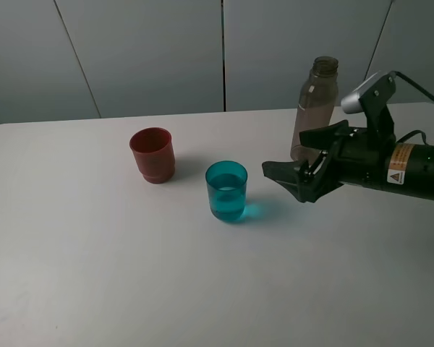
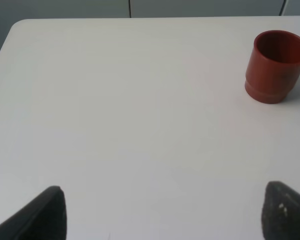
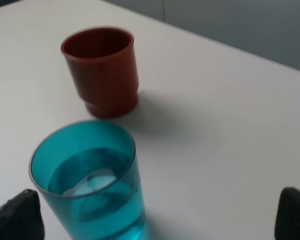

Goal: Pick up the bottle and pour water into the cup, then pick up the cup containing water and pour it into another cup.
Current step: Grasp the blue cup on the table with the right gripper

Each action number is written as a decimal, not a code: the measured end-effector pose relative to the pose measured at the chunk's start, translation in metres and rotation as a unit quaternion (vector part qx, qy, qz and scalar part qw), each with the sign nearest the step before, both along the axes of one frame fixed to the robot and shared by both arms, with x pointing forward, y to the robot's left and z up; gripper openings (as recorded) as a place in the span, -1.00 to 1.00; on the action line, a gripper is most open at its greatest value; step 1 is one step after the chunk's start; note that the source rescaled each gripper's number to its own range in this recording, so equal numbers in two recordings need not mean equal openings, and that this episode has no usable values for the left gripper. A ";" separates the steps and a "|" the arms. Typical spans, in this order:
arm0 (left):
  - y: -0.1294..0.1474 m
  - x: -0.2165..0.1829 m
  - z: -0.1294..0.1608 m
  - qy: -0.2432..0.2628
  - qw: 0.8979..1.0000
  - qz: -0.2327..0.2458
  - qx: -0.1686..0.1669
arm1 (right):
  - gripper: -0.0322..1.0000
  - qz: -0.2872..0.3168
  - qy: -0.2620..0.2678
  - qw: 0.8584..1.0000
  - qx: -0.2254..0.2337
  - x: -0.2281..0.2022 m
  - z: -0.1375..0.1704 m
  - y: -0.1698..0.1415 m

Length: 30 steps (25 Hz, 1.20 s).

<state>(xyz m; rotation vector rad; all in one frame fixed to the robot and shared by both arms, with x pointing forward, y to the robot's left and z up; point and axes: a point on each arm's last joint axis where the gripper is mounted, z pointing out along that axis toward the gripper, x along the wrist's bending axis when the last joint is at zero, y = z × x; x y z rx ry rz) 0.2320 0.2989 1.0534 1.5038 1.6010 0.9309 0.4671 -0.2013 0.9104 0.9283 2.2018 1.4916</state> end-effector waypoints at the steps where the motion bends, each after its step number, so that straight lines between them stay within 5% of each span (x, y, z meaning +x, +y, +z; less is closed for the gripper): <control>1: 0.000 0.000 0.000 0.000 1.000 0.000 0.000 | 1.00 0.005 0.010 1.000 -0.004 0.000 -0.008 0.000; 9: 0.000 0.000 0.000 0.000 1.000 0.000 0.000 | 1.00 0.053 0.027 0.998 -0.033 -0.002 -0.049 0.004; 30: 0.000 0.000 0.000 0.000 1.000 0.000 0.000 | 1.00 0.145 -0.031 0.989 0.026 0.038 -0.080 0.028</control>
